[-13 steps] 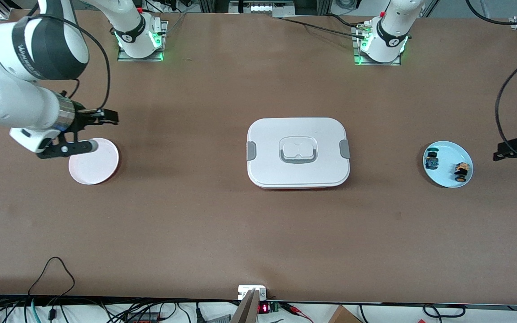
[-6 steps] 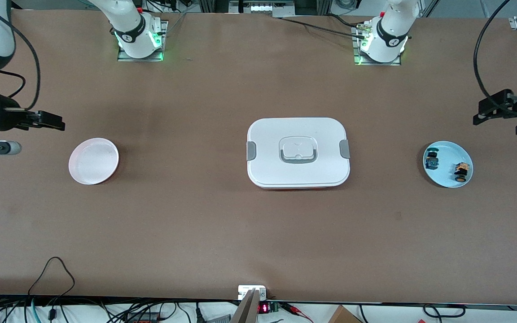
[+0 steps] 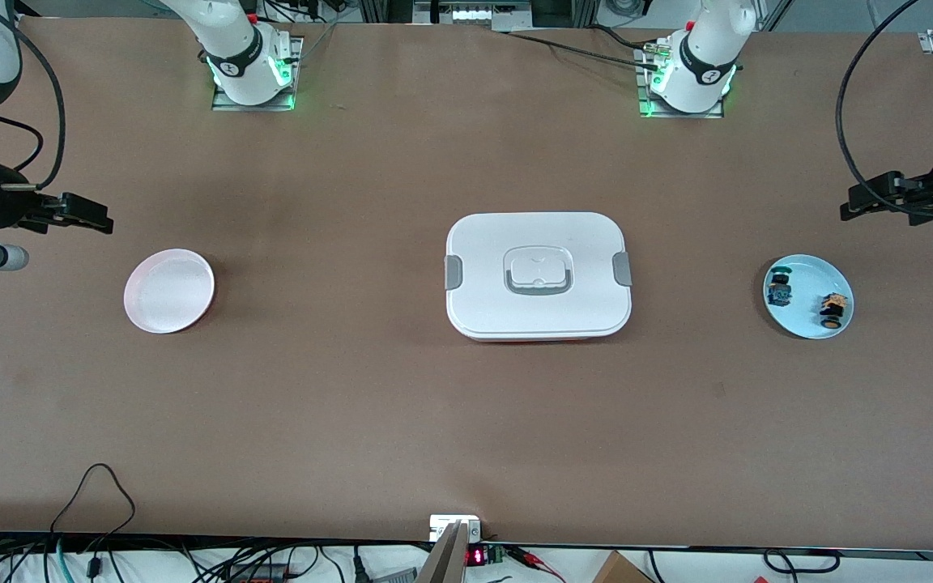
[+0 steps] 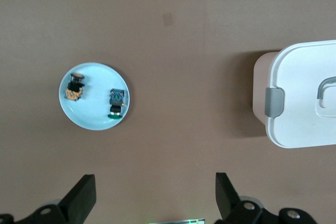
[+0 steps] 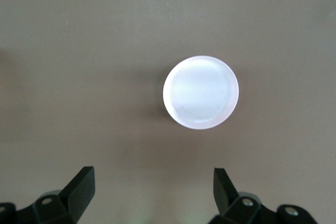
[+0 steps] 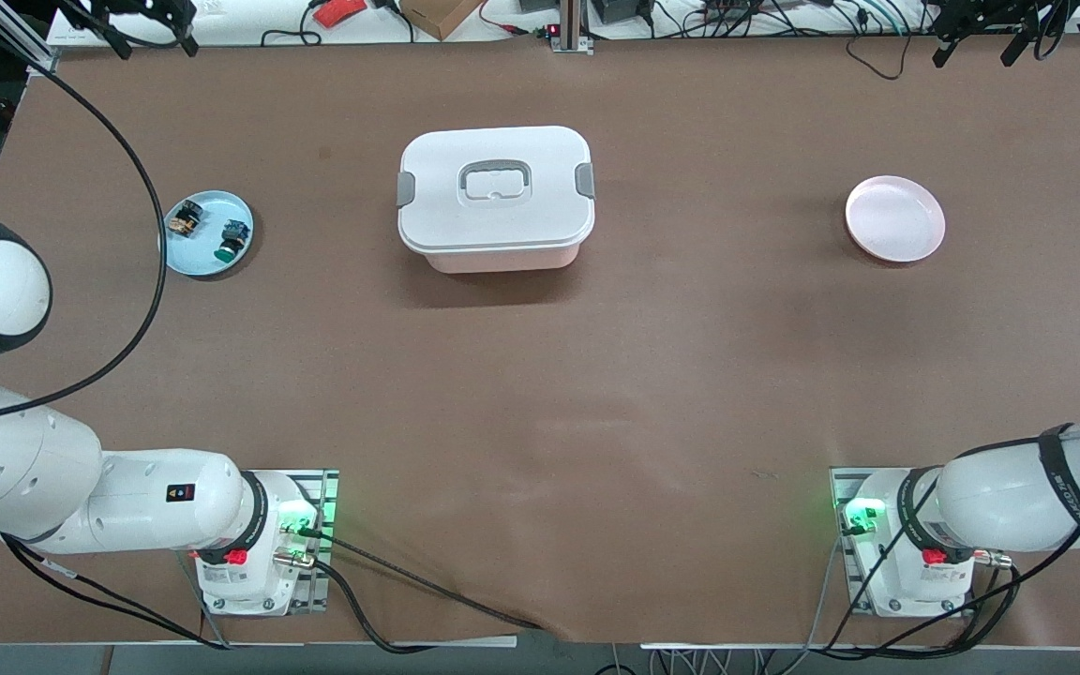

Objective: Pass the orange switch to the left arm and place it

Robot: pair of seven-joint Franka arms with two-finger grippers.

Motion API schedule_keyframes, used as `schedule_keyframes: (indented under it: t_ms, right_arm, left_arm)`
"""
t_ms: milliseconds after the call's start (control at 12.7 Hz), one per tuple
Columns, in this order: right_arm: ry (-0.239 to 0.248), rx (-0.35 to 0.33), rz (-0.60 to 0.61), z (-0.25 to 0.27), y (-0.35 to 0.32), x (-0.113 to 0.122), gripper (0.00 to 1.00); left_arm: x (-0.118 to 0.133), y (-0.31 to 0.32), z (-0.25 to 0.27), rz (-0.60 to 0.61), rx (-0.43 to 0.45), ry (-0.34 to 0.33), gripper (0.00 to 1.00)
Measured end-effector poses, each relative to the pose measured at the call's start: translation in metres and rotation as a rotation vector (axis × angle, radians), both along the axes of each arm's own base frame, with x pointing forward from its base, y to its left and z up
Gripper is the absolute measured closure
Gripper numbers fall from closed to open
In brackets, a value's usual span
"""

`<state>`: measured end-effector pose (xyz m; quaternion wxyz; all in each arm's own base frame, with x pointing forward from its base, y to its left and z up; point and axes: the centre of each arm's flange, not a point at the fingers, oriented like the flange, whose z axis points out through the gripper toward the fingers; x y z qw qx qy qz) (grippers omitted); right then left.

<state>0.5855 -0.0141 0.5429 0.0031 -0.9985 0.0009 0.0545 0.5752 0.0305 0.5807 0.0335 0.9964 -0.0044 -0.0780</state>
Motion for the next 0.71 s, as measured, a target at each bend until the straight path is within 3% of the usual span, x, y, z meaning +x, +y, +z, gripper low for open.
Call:
schedule_keyframes:
  t_ms: [236, 707]
  right_arm:
    - [-0.024, 0.005, -0.001, 0.004, -0.001, -0.016, 0.0]
    - [-0.009, 0.007, 0.005, 0.012, 0.007, -0.024, 0.0]
  left_arm:
    - [-0.006, -0.009, -0.006, 0.012, 0.004, -0.003, 0.0]
    - [0.001, -0.009, -0.002, 0.015, 0.007, -0.072, 0.0]
